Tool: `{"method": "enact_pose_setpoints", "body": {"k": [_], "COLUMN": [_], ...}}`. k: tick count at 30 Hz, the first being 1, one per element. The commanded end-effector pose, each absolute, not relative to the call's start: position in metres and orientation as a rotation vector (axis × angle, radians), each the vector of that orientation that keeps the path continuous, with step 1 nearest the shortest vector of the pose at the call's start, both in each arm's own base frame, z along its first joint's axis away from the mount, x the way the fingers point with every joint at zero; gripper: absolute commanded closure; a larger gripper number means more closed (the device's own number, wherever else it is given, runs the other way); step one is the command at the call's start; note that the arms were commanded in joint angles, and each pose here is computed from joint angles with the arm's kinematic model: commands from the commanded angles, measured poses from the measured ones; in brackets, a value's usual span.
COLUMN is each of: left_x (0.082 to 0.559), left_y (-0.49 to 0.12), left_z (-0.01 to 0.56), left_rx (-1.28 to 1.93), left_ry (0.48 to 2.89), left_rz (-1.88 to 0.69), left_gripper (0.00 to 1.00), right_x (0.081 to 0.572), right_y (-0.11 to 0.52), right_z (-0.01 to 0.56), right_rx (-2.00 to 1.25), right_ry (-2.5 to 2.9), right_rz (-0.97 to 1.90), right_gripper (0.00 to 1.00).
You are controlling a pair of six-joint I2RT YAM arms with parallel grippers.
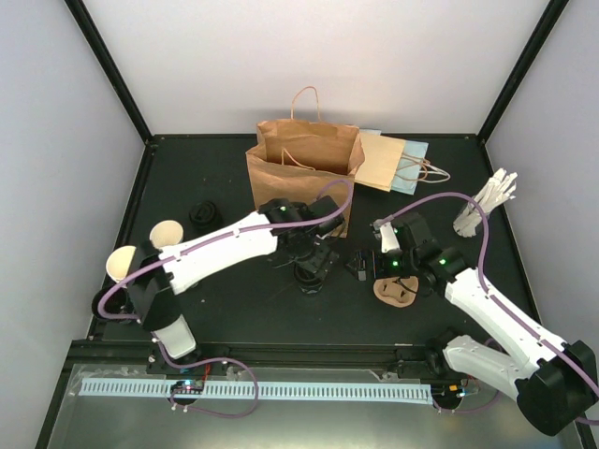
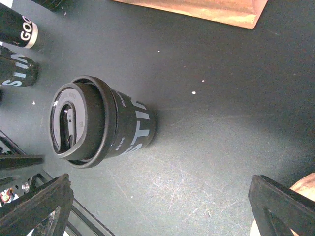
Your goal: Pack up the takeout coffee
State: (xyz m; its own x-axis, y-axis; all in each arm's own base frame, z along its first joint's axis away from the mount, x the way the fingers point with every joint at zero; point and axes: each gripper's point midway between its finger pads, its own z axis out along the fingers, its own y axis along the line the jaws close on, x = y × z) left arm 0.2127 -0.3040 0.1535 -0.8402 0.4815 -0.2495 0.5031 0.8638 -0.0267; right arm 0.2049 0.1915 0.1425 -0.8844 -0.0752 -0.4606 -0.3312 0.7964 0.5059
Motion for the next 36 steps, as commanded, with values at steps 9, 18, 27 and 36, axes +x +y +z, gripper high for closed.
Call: {"method": "enact_pose_setpoints", "body": {"k": [9,18,27,36], "left_x": [0.194,0.208,0.206,0.212], "left_y": [-0.303,-0.282,-0.293,-0.291], "left_z": [0.186,0.166,0.159,0.137], "left_rx": [1.042,1.069,1.204,1.269], "left_ry": [2.489,2.477,2.429,2.454], "left_rz": [-0.564,-0.494,-0.508,-0.351], "left_gripper": [0.01,0.01,0.01,0.01], "right_x": [0.206,0.201,0.199,0.199], "right_y": [0.201,0.201,0.201,0.202], "right_z": [0.163,0.165,0.164,0.161], "right_rx": [-0.284,-0.294,-0.292,-0.289], "right_ry": [2.489,2.489,2.494,2.504], "right_rz": [0.929,0.95,0.956,0.966], "right_gripper": [0.0,0.0,0.0,0.0]}}
